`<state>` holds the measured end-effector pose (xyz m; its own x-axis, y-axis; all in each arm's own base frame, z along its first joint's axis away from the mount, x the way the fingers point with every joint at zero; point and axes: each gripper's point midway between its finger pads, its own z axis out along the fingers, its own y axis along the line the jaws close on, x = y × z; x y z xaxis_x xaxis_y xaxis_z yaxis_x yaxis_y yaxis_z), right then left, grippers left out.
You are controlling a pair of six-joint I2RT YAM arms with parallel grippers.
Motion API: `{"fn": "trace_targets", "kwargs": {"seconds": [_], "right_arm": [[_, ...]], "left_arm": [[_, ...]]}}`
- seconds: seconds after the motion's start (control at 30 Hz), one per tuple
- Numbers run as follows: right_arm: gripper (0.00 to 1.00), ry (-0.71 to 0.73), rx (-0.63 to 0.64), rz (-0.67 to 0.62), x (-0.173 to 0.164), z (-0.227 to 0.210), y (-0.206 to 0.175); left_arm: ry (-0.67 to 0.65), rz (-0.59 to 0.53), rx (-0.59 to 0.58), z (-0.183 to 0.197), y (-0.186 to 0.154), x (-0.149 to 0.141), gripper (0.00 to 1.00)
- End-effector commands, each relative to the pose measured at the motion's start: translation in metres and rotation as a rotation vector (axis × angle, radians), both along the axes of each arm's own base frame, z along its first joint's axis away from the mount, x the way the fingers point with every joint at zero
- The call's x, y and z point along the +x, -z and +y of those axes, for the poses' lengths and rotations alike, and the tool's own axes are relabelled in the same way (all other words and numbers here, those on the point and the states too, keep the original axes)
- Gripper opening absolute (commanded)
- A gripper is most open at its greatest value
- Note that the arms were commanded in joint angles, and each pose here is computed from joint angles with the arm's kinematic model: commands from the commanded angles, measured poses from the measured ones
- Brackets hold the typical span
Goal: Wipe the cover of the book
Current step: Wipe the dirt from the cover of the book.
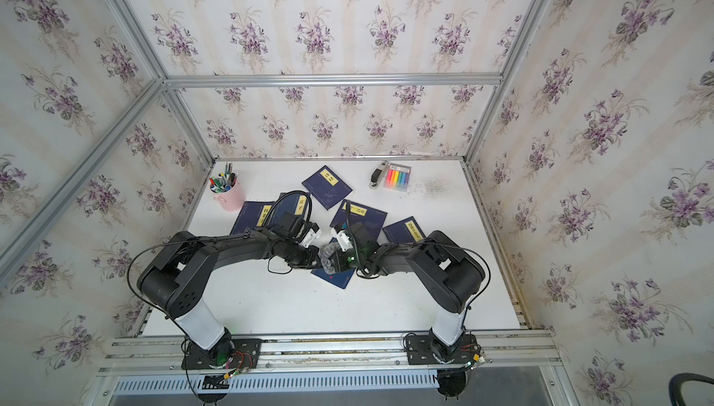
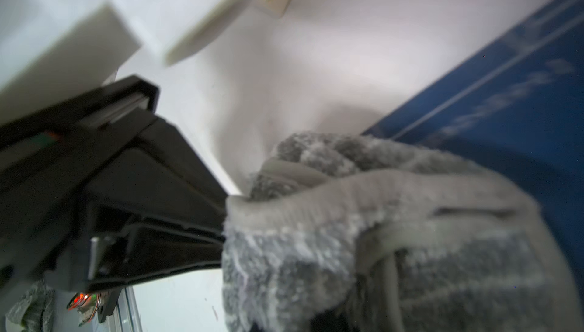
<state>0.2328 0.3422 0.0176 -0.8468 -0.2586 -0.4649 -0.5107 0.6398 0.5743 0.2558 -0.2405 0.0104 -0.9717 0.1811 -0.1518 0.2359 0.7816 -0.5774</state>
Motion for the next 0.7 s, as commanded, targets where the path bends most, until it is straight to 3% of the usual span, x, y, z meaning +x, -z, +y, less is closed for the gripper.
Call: {"fn": "trace_targets", "kwargs": {"seconds": [0.0, 0.13, 0.4, 0.67], "right_arm": [[0.00, -0.047, -0.125, 0.201, -0.052, -0.012, 0.038], [0.00, 0.025, -0.157, 0.172, -0.028, -0.022, 0.041], [0.00, 0.282, -0.090, 0.131, 0.074, -0.072, 0.027], [0.00, 0.286, -0.077, 0.038, 0.077, -0.081, -0.007]], "left_arm": [[-0.060, -0.010, 0.239, 0.039, 0.033, 0.001, 0.00], [-0.060, -0.007, 0.239, 0.039, 0.034, 0.000, 0.00], [-0.061, -0.013, 0.237, 0.039, 0.031, 0.000, 0.00], [-0.057, -0.025, 0.225, 0.037, 0.028, 0.001, 0.00]]}}
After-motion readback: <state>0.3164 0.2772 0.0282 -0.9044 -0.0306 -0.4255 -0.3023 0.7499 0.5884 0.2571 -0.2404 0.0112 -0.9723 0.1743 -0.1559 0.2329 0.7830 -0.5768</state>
